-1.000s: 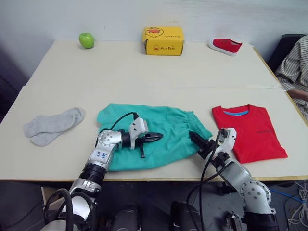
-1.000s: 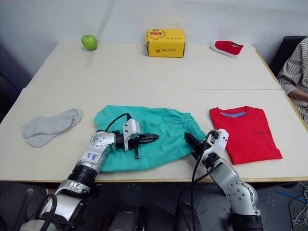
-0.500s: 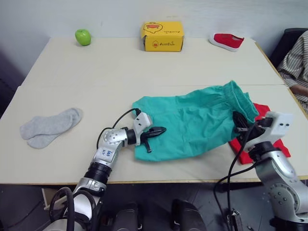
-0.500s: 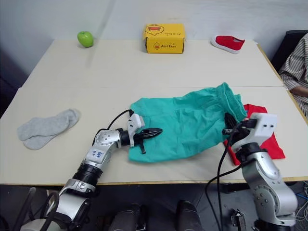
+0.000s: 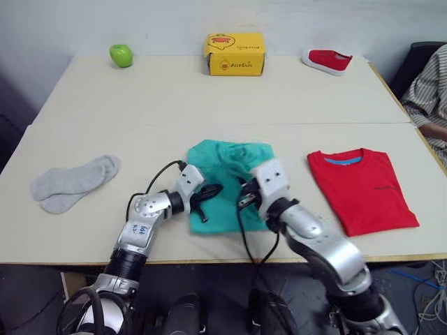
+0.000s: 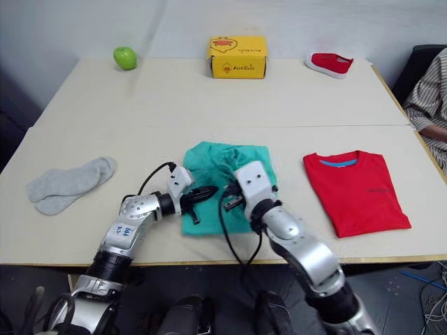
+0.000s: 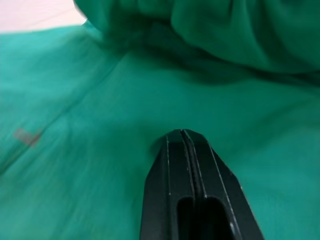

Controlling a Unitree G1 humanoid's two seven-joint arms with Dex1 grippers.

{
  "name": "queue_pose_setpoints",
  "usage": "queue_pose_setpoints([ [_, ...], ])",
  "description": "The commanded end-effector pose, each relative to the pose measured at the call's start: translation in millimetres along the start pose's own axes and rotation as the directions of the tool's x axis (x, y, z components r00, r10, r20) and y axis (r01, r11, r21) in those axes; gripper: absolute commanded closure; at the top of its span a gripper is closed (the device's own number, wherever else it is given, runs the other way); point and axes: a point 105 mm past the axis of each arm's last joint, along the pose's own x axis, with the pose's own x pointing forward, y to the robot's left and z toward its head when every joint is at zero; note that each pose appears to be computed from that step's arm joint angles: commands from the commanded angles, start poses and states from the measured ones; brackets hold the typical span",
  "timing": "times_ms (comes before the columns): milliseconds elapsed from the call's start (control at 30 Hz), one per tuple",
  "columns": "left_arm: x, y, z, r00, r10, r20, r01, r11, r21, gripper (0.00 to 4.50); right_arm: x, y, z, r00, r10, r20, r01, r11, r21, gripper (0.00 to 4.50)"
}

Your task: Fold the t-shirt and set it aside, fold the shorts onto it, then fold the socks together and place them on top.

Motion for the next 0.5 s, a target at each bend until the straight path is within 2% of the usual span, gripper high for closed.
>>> queue_pose_setpoints([
  [33, -8.1, 4.7, -4.2, 0.999, 0.048, -0.012, -0.048, 0.998, -0.027, 4.50, 9.2, 1.0, 10.2, 0.998, -0.033, 0.049, 0.035, 0.999, -0.034, 4.49],
  [167, -17.5, 11.2, -5.9, 0.996, 0.090, 0.003, -0.090, 0.995, -0.045, 4.50, 16.0, 33.6, 11.7, 0.981, 0.184, 0.055, -0.188, 0.979, 0.080, 3.30],
  [267, -29.0, 22.1, -2.8, 0.991, 0.131, 0.032, -0.126, 0.983, -0.131, 4.50, 13.5, 32.7, 24.2, 0.947, 0.305, 0.105, -0.320, 0.930, 0.184, 2.28],
  [333, -42.8, 34.9, 0.9, 0.980, 0.189, 0.065, -0.175, 0.968, -0.179, 4.50, 4.5, 39.6, 34.9, 0.878, 0.458, 0.139, -0.479, 0.843, 0.244, 1.57],
  [400, -55.5, 43.5, 6.9, 0.970, 0.221, 0.102, -0.198, 0.960, -0.196, 4.50, -13.6, 46.6, 45.2, 0.767, 0.617, 0.175, -0.641, 0.734, 0.223, 0.81],
  [467, -62.5, 47.4, 14.5, 0.965, 0.228, 0.133, -0.200, 0.960, -0.196, 4.50, -26.3, 42.5, 52.2, 0.702, 0.680, 0.211, -0.712, 0.664, 0.227, 0.16],
  [500, -65.2, 48.2, 20.9, 0.962, 0.221, 0.158, -0.190, 0.963, -0.190, 4.50, -32.4, 36.6, 56.4, 0.676, 0.696, 0.241, -0.737, 0.638, 0.225, 0.08],
])
